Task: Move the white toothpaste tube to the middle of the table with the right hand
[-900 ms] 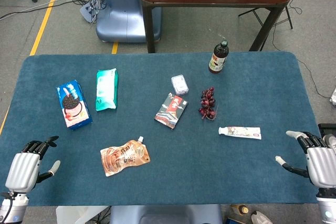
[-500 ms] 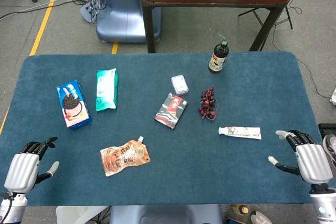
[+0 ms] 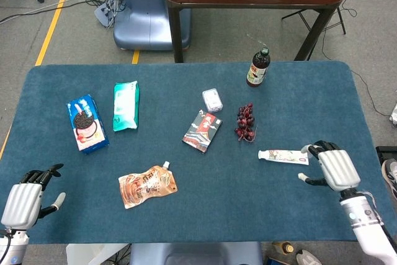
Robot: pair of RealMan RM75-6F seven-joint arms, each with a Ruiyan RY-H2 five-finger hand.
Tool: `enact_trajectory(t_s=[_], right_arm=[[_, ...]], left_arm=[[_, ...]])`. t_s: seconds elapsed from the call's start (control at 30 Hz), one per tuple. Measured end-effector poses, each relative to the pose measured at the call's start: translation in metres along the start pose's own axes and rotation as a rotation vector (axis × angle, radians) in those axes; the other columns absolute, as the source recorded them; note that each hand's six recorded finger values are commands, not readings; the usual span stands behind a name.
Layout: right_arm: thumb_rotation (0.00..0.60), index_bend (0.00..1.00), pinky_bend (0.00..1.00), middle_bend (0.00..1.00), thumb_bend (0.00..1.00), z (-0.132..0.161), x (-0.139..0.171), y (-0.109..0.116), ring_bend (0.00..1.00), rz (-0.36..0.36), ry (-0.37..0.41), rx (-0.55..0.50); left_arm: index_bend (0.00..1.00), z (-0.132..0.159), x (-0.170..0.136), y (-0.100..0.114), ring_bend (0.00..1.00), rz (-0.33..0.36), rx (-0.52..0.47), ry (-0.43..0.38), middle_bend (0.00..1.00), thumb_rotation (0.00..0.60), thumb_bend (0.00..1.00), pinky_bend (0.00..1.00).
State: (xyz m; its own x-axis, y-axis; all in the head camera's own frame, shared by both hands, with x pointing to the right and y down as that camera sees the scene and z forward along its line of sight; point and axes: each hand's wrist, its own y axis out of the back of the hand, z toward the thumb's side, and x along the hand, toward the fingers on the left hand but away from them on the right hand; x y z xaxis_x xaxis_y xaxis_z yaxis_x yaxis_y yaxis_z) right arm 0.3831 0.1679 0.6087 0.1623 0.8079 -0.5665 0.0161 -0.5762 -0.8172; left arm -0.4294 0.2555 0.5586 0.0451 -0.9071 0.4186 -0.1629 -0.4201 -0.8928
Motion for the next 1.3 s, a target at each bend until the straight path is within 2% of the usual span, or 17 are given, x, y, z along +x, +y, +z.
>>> enact_trajectory(t_s=[0.2, 0.53, 0.87, 1.3], right_arm=[[0.600, 0.36, 0.26, 0.38, 0.04, 0.006, -0.036, -0.018, 0.24, 0.073, 0.013, 0.038], [0.600, 0.36, 0.26, 0.37, 0.07, 0.012, -0.075, -0.044, 0.24, 0.168, 0.029, 0.109], [0.600, 0.36, 0.26, 0.37, 0.12, 0.013, -0.097, -0.058, 0.24, 0.223, 0.023, 0.119], [0.600, 0.36, 0.26, 0.38, 0.18, 0.019, -0.112, -0.071, 0.24, 0.282, 0.038, 0.150]], left_arm=[[0.20, -0.003, -0.001, -0.002, 0.35, -0.017, 0.011, 0.014, 0.37, 0.600, 0.26, 0.23], [0.20, -0.006, -0.004, -0.003, 0.35, -0.035, 0.012, 0.036, 0.37, 0.600, 0.26, 0.23], [0.20, -0.006, -0.002, -0.004, 0.35, -0.044, 0.006, 0.037, 0.36, 0.600, 0.26, 0.23], [0.19, -0.007, -0.003, -0.005, 0.35, -0.053, 0.005, 0.043, 0.36, 0.600, 0.26, 0.23]])
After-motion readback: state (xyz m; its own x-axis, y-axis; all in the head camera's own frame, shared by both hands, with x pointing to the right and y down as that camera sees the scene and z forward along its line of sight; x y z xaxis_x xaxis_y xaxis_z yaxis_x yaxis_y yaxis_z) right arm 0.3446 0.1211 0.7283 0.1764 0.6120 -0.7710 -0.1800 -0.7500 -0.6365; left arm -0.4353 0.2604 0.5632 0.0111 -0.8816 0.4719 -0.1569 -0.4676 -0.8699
